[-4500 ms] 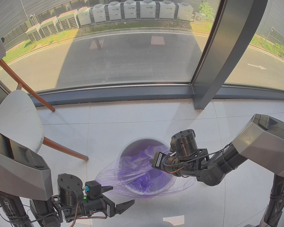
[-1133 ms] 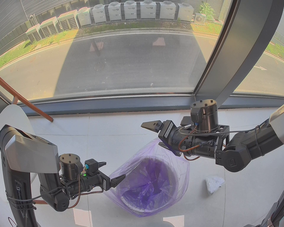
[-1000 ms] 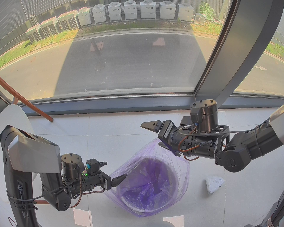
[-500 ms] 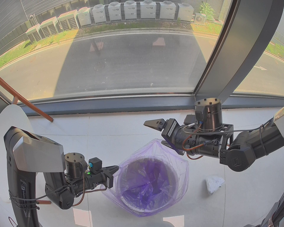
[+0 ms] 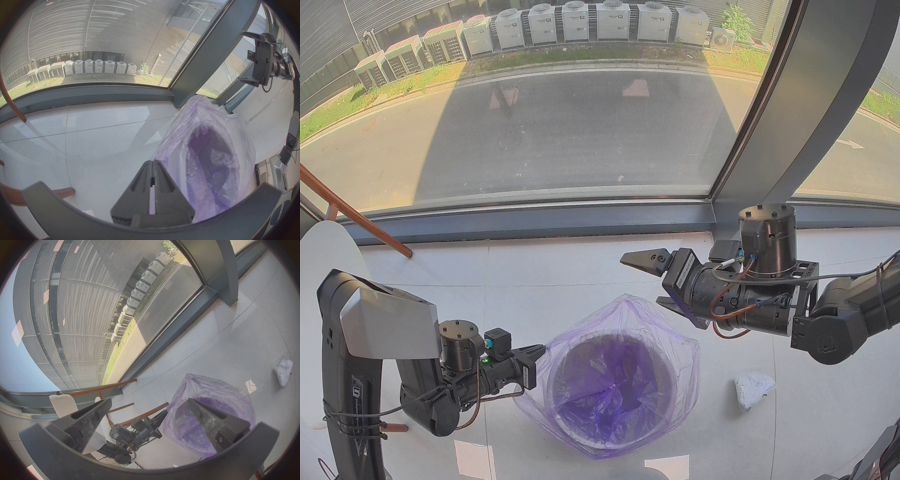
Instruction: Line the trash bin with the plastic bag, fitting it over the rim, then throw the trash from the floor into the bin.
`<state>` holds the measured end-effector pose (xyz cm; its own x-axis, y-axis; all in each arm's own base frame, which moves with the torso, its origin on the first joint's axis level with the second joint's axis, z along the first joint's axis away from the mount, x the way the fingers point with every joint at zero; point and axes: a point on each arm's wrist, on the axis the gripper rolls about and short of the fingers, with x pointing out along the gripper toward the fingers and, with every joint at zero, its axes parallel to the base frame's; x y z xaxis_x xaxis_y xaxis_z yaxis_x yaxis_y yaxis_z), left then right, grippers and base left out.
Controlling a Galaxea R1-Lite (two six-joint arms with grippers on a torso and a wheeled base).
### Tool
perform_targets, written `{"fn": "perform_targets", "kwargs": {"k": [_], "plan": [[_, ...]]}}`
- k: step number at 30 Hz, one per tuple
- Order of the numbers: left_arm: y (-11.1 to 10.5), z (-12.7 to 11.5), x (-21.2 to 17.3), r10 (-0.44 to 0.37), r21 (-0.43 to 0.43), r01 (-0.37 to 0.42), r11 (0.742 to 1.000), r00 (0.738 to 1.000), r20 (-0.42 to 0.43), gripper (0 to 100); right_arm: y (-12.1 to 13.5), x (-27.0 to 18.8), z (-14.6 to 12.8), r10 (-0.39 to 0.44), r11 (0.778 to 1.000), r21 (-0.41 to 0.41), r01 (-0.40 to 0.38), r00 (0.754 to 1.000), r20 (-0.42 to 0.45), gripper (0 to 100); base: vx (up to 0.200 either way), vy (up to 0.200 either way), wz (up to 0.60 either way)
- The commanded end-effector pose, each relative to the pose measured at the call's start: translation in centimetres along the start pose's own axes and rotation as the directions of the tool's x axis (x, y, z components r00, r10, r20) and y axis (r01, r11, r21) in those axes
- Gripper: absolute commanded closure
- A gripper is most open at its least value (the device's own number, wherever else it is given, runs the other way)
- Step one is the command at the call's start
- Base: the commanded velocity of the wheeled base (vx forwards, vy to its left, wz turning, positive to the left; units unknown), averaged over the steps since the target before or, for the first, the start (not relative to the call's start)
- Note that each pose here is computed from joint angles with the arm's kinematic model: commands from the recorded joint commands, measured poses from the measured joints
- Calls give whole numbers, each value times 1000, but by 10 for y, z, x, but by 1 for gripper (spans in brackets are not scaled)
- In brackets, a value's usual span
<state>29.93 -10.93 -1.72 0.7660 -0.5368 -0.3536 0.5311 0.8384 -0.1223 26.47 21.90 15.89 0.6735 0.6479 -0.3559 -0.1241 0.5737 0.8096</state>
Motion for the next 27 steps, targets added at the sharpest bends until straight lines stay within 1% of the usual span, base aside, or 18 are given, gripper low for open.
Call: {"fn": "perform_targets", "kwargs": {"k": [1, 2, 4, 7, 9, 16, 20, 25, 27], "plan": [[5, -14, 15, 5, -3, -5, 1000, 1000, -13, 100, 2, -18, 4, -20, 1000, -23, 20, 1000, -2, 0, 0, 0, 0], [6, -16, 17, 7, -4, -7, 1000, 1000, -16, 100, -1, -21, 3, -42, 998, -41, 41, 999, -11, 0, 0, 0, 0], [7, -22, 20, 18, -8, -18, 1000, 999, -29, 100, -16, -26, 6, -96, 992, -80, 95, 995, -11, 0, 0, 0, 0], [6, -32, 22, 16, -14, -17, 1000, 998, -61, 100, -44, -34, 8, -179, 971, -160, 176, 984, -6, 0, 0, 0, 0], [5, -38, 24, 14, -18, -15, 1000, 997, -77, 100, -55, -39, 12, -209, 963, -172, 207, 978, 3, 0, 0, 0, 0], [7, -36, 28, 15, -55, -18, 998, 998, -62, 100, -62, -49, 11, -230, 960, -163, 227, 973, 1, 0, 0, 0, 0], [8, -32, 32, 17, -114, -22, 993, 999, -41, 100, -63, -48, 10, -232, 960, -164, 229, 973, -1, 0, 0, 0, 0], [8, -32, 33, 22, -81, -25, 996, 999, -38, 100, -63, -48, 10, -232, 959, -166, 229, 973, -1, 0, 0, 0, 0], [8, -34, 30, 32, -83, -36, 996, 998, -50, 100, -62, -49, 10, -233, 959, -165, 230, 973, 3, 0, 0, 0, 0]]}}
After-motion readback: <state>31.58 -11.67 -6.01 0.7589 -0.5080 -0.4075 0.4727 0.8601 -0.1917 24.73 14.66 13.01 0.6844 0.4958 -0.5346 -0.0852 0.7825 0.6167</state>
